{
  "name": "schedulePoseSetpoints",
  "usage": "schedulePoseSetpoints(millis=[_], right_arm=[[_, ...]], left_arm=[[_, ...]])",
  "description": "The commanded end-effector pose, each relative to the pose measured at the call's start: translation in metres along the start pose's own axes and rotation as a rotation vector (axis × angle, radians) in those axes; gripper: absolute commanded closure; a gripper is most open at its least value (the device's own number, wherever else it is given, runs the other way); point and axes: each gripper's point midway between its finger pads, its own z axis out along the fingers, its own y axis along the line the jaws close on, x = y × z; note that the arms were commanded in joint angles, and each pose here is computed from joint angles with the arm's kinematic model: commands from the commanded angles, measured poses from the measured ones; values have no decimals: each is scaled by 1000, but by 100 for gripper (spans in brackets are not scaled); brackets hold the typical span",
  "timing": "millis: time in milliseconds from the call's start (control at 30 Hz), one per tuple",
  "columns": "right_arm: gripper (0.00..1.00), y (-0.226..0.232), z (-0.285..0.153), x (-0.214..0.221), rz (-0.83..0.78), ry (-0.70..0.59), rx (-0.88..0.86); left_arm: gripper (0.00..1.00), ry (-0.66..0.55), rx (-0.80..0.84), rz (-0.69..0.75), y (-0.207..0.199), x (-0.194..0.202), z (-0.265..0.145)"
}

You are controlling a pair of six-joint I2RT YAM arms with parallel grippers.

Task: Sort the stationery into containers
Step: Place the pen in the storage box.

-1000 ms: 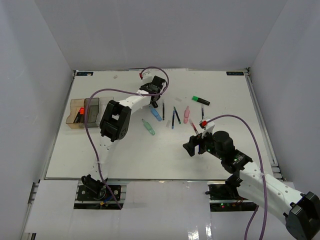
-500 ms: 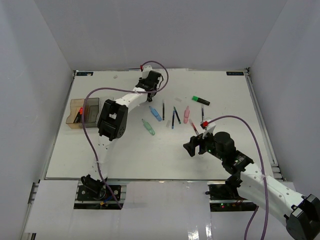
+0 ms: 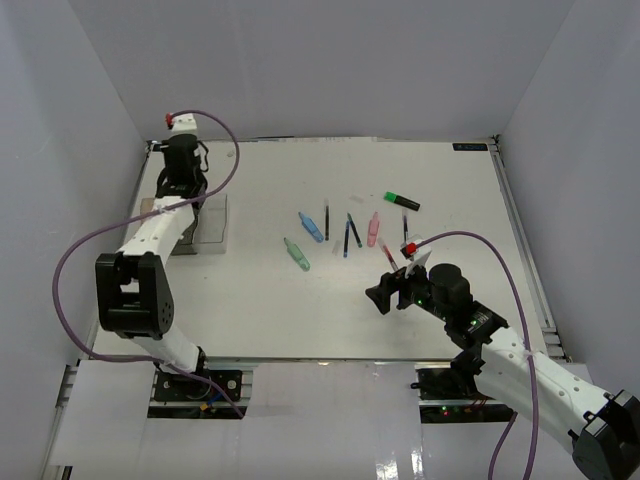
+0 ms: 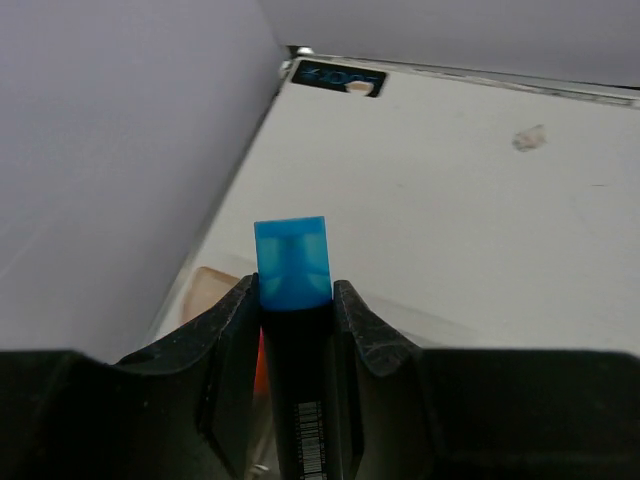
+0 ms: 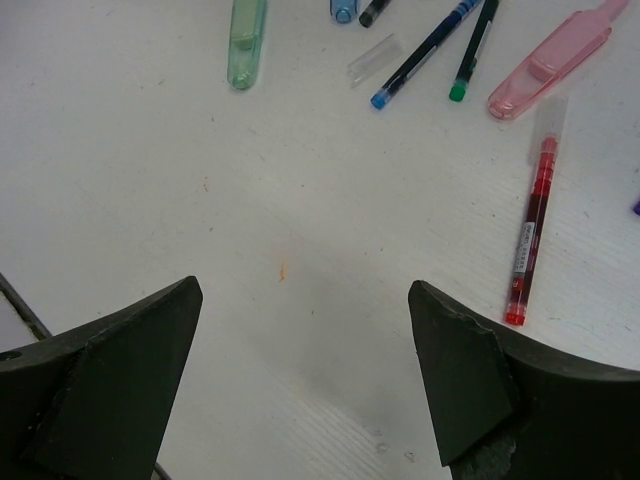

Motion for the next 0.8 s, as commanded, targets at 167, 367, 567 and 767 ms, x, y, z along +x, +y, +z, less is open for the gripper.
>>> schedulePoseSetpoints(millis=[167, 367, 567, 767], right_arm=[[10, 9, -2, -14, -22, -67, -47], [10, 11, -2, -14, -22, -70, -57], [10, 10, -2, -15, -23, -73, -53], [10, 10, -3, -14, -22, -75, -52]], left_arm=[[71, -16, -67, 142, 85, 41, 5], [71, 48, -89, 212, 106, 75, 13], [65, 107, -53, 279, 106, 113, 13], [61, 126, -12, 297, 101, 132, 18]])
